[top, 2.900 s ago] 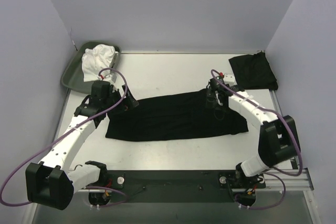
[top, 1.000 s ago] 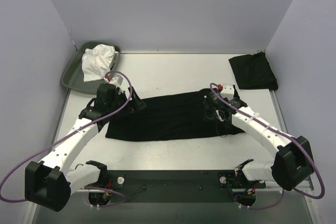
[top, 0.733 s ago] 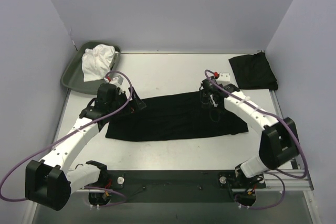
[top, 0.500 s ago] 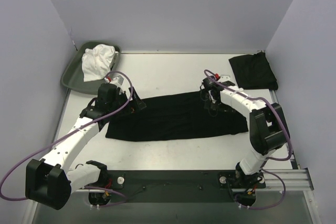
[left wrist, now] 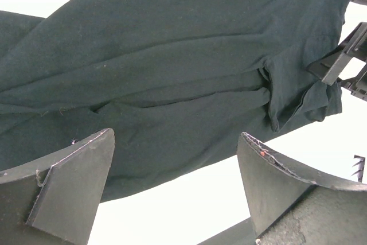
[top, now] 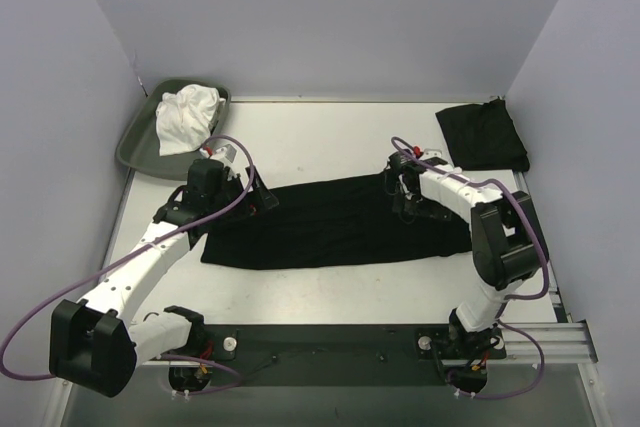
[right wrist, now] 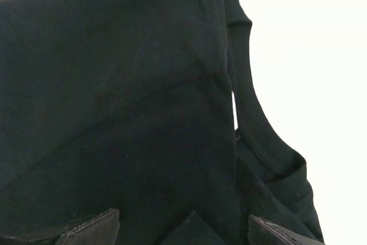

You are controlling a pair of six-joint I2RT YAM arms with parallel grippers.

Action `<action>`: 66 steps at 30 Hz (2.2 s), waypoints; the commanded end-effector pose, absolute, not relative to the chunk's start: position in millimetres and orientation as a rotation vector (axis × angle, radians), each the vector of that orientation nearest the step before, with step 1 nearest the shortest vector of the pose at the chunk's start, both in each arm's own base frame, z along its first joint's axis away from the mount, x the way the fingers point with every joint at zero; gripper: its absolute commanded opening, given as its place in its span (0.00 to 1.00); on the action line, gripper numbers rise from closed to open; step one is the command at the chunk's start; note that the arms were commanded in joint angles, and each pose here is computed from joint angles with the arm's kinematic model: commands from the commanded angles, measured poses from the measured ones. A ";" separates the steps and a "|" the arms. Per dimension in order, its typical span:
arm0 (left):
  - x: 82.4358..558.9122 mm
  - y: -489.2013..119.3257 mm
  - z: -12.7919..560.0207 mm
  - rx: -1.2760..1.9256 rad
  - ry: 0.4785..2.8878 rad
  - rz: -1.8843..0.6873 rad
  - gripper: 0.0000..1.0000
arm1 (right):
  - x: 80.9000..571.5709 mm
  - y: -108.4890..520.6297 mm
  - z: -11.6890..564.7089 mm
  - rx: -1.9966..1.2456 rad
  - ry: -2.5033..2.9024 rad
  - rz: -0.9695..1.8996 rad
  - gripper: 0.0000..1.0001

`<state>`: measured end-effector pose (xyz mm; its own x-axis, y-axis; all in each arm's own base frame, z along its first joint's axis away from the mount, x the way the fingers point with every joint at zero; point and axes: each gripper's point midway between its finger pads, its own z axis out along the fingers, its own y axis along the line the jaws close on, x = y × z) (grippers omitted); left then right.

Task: Fold and stack the t-shirts

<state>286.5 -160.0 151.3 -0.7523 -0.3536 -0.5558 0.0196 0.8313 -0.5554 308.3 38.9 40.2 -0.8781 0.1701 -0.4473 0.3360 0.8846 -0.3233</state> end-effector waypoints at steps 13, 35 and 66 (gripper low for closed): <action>293.0 -163.6 162.8 -0.217 2.283 -0.729 0.97 | 259.4 13.2 38.6 0.503 2.655 -0.742 0.95; 284.8 -164.2 161.6 -0.222 2.274 -0.757 0.97 | 193.4 18.4 55.9 0.525 2.619 -1.037 0.95; 298.4 -138.8 189.6 -0.199 2.283 -0.620 0.97 | 338.1 134.4 66.5 0.392 2.478 0.191 1.00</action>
